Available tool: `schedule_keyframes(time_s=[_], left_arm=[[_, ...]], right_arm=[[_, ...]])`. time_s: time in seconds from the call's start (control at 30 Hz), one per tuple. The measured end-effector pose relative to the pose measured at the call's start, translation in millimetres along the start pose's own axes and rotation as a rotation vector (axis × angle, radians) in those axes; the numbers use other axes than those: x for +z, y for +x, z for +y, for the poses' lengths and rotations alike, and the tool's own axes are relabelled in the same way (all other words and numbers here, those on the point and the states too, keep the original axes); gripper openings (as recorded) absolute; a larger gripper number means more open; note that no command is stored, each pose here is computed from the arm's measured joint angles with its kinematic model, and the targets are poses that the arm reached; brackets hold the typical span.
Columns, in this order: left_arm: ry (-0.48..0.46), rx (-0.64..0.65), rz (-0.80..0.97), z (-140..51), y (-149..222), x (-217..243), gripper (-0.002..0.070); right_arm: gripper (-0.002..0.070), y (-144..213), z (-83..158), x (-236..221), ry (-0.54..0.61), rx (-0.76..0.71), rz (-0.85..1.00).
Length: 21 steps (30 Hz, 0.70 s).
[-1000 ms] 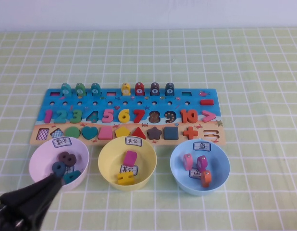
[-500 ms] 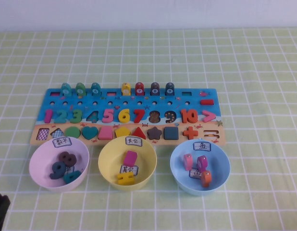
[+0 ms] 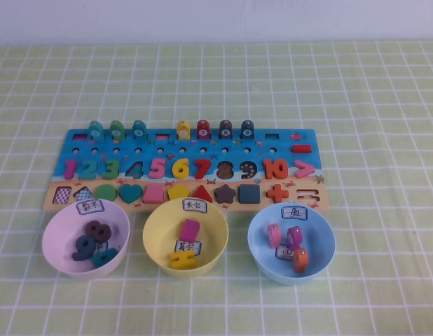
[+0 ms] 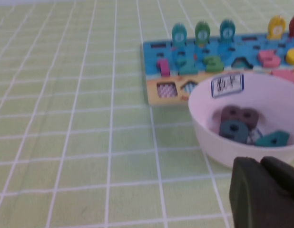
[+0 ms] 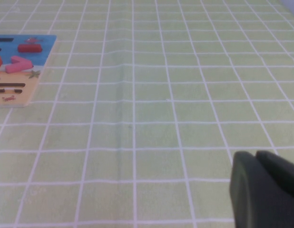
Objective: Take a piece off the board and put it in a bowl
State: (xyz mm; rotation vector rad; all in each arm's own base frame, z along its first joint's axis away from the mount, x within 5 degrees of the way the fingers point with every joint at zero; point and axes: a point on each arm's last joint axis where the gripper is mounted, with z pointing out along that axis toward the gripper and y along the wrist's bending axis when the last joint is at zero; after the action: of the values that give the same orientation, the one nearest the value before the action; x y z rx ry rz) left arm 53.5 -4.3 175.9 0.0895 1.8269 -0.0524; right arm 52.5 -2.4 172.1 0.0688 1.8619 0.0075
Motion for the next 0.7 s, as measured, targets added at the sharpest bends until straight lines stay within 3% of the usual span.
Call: schedule_keyframes(time_s=[0.7], left_arm=[[-0.005, 0.001, 0.039, 0.3, 4.1, 0.2, -0.0002]], right_arm=[[-0.0017, 0.0, 0.0, 0.0, 0.000, -0.001, 0.000]])
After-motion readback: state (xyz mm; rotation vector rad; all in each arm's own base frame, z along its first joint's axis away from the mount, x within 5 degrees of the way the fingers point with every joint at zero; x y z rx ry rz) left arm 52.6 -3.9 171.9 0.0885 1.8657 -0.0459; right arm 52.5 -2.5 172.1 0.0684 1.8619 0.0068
